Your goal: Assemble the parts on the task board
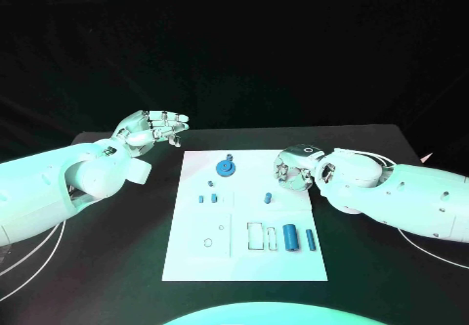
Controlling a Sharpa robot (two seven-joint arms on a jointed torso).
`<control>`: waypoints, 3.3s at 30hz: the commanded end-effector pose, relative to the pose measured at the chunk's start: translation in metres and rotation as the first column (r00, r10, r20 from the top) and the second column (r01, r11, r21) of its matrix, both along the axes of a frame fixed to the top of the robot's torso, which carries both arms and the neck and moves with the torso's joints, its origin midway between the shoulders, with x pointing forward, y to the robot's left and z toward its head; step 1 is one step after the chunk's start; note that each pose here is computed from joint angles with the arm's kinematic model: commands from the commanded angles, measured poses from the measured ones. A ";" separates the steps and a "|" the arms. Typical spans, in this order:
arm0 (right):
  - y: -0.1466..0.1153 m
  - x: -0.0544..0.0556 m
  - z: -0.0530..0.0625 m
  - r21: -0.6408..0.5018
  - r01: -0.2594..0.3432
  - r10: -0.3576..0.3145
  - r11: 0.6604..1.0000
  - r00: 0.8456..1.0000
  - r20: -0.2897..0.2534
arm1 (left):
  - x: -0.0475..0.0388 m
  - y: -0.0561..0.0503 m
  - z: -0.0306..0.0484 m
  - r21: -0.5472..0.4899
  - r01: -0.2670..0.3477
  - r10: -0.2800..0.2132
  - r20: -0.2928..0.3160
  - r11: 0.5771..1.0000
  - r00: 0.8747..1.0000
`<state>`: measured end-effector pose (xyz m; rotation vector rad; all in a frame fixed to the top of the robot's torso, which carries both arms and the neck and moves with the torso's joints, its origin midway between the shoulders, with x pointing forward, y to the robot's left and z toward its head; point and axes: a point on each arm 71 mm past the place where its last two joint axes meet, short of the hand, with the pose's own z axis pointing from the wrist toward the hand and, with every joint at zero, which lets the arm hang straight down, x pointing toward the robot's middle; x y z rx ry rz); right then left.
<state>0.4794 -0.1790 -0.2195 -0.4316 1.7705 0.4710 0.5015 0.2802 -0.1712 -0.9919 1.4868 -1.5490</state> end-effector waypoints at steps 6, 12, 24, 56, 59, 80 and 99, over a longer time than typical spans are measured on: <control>0.003 -0.005 -0.012 -0.054 -0.006 0.005 0.999 1.000 -0.028 | -0.0004 -0.003 0.0019 0.013 0.011 -0.011 0.025 1.000 1.000; 0.004 -0.005 -0.014 -0.071 -0.002 0.002 0.997 1.000 -0.005 | -0.0004 -0.003 0.0016 0.023 0.010 -0.010 0.026 1.000 1.000; 0.006 -0.008 -0.009 -0.033 -0.003 0.005 0.999 0.998 0.062 | -0.0002 -0.003 0.0007 0.042 0.006 -0.007 0.021 0.999 1.000; 0.001 -0.018 0.025 0.182 -0.024 0.002 0.983 0.993 0.119 | 0.0015 -0.002 -0.0003 0.053 -0.022 0.021 0.019 0.998 1.000; 0.012 -0.026 0.030 0.219 -0.062 0.036 0.974 0.992 0.122 | 0.0011 -0.002 -0.0002 0.052 -0.021 0.020 0.020 0.998 1.000; 0.096 -0.075 0.024 0.320 -0.289 0.268 0.902 0.957 0.108 | -0.0004 -0.008 -0.0008 0.046 -0.020 0.019 0.024 0.999 1.000; 0.118 -0.092 -0.019 0.285 -0.303 0.300 0.909 0.952 0.055 | -0.0020 -0.016 -0.0012 0.036 -0.007 0.006 0.025 0.999 1.000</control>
